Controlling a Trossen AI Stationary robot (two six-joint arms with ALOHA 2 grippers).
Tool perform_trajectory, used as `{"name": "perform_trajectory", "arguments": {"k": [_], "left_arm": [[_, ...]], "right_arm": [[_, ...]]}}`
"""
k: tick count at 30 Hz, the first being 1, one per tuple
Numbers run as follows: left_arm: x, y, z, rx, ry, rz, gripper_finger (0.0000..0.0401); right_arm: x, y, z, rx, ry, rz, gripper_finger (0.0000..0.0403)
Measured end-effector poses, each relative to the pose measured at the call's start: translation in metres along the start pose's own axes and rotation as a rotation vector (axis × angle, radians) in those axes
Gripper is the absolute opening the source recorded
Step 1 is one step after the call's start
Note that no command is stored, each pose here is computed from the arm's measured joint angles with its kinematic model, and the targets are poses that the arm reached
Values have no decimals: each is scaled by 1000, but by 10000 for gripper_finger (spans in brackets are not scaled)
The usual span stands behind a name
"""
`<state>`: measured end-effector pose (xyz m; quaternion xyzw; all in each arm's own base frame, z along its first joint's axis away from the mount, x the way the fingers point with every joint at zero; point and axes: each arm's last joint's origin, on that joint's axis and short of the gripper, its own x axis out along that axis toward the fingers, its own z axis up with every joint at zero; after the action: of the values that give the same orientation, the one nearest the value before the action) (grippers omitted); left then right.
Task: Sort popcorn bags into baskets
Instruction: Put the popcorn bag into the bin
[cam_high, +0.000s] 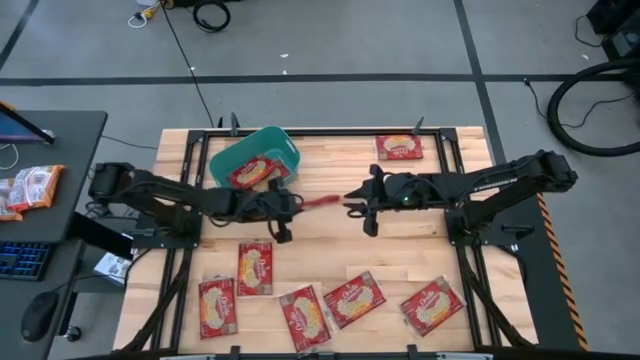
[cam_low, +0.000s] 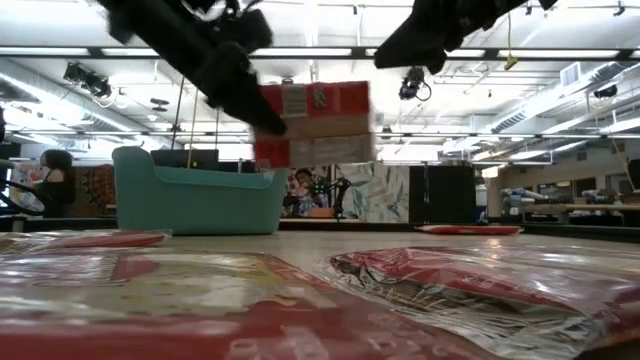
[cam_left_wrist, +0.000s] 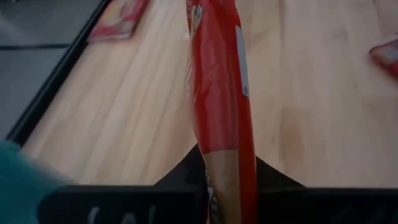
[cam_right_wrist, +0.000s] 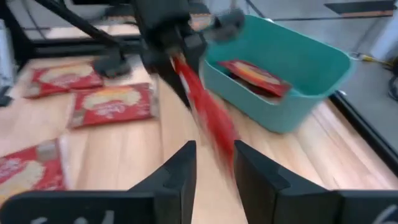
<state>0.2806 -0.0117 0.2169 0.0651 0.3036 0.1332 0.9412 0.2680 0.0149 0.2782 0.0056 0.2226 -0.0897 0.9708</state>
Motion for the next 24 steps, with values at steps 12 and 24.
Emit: {"name": "perform_trajectory", "arguments": {"k": [12, 24], "left_arm": [[-62, 28, 4, -121, -3, 82, 38], [-83, 52, -18, -189, 172, 285, 38]], "right_arm": [[6, 1, -7, 7, 56, -10, 110], [7, 4, -11, -22, 91, 7, 110]]}}
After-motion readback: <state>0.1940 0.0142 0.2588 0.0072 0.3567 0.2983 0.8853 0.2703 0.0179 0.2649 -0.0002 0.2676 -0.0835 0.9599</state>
